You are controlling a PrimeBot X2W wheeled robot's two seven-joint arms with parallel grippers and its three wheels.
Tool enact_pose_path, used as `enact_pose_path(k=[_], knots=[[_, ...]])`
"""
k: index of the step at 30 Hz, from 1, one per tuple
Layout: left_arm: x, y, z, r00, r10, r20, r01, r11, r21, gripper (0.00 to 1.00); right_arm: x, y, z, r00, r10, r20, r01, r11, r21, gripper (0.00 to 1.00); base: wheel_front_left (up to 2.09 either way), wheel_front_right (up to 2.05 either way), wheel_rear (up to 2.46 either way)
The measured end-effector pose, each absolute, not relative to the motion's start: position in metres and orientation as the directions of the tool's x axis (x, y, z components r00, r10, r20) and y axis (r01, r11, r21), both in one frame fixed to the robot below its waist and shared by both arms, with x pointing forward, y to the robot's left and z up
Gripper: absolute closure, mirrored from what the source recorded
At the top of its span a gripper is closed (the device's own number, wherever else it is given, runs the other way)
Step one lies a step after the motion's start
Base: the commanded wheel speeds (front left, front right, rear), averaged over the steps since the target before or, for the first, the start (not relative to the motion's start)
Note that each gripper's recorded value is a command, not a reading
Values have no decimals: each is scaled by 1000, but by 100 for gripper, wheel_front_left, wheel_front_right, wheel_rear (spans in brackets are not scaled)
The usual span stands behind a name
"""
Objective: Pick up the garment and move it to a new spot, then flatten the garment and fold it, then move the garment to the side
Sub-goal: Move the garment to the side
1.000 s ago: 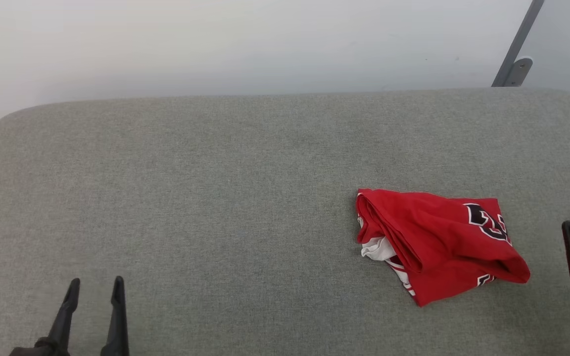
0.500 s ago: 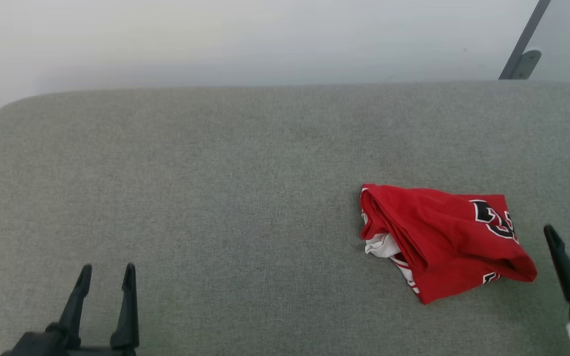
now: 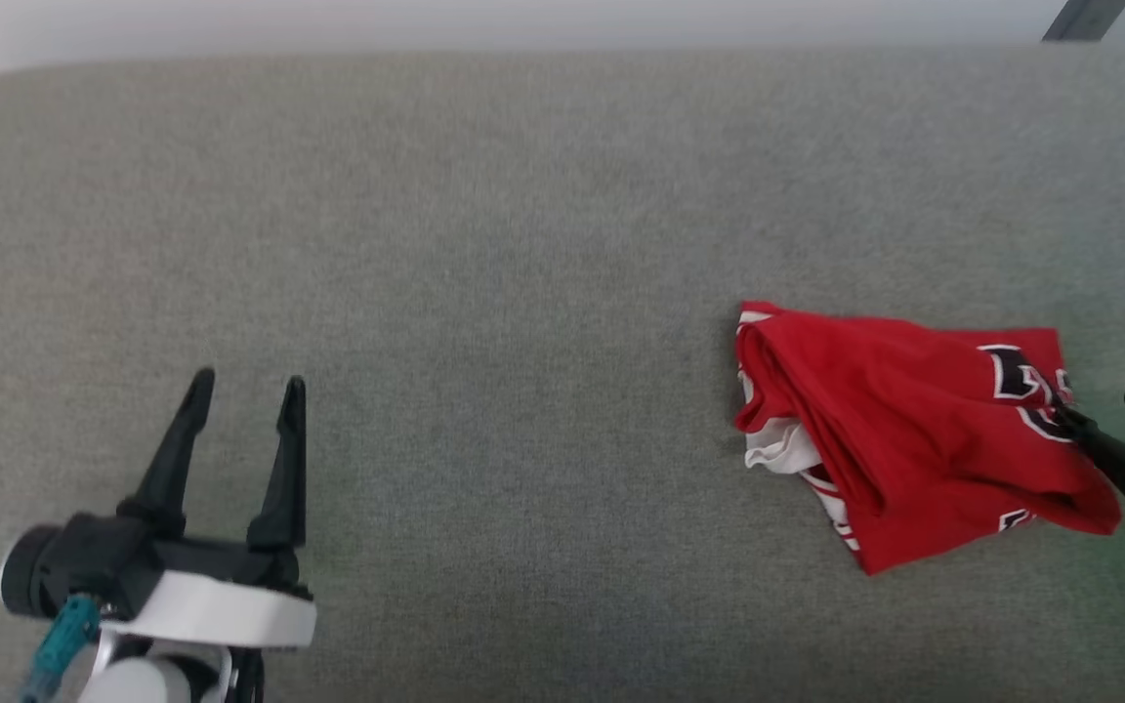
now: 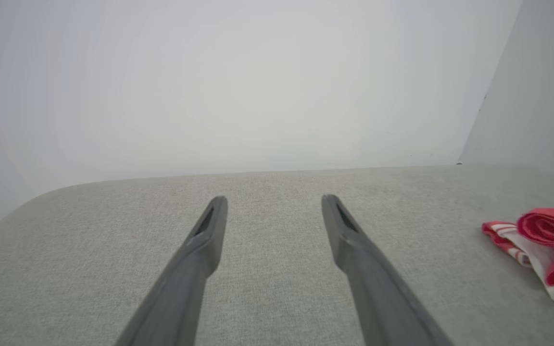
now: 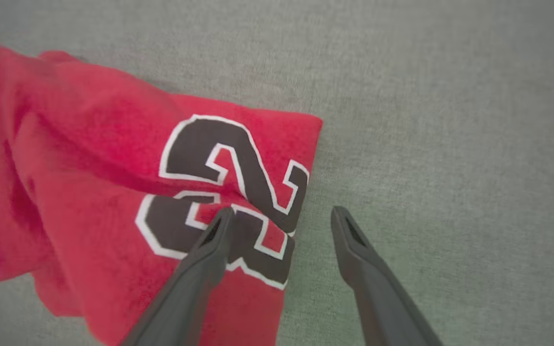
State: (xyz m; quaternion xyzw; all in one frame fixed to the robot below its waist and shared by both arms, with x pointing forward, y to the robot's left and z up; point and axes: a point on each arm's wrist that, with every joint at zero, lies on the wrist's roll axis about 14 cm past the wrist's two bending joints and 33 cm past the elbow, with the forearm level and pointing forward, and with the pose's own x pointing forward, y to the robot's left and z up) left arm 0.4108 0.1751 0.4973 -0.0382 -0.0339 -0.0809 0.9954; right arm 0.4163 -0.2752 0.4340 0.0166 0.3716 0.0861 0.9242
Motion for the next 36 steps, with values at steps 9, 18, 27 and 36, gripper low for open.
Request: enact_pose_path(k=[9,18,27,36], knots=[[443,171,474,983,-181,33,183,981,-67,0,412,-262,380,436,223,-872,-173,971,162,0,0,0,0],[456,171,458,981,-193,0,193,980,-49,0,418,-252,359,360,244,-901,-203,962,180,61,0,0,0],[466,163,451,975,-223,-9,223,974,-38,0,426,-252,362,438,261,-860,-154,965,214,100,0,0,0],[483,131,450,944,-328,11,329,944,-25,0,431,-305,386,600,143,-787,13,982,189,100,0,0,0]])
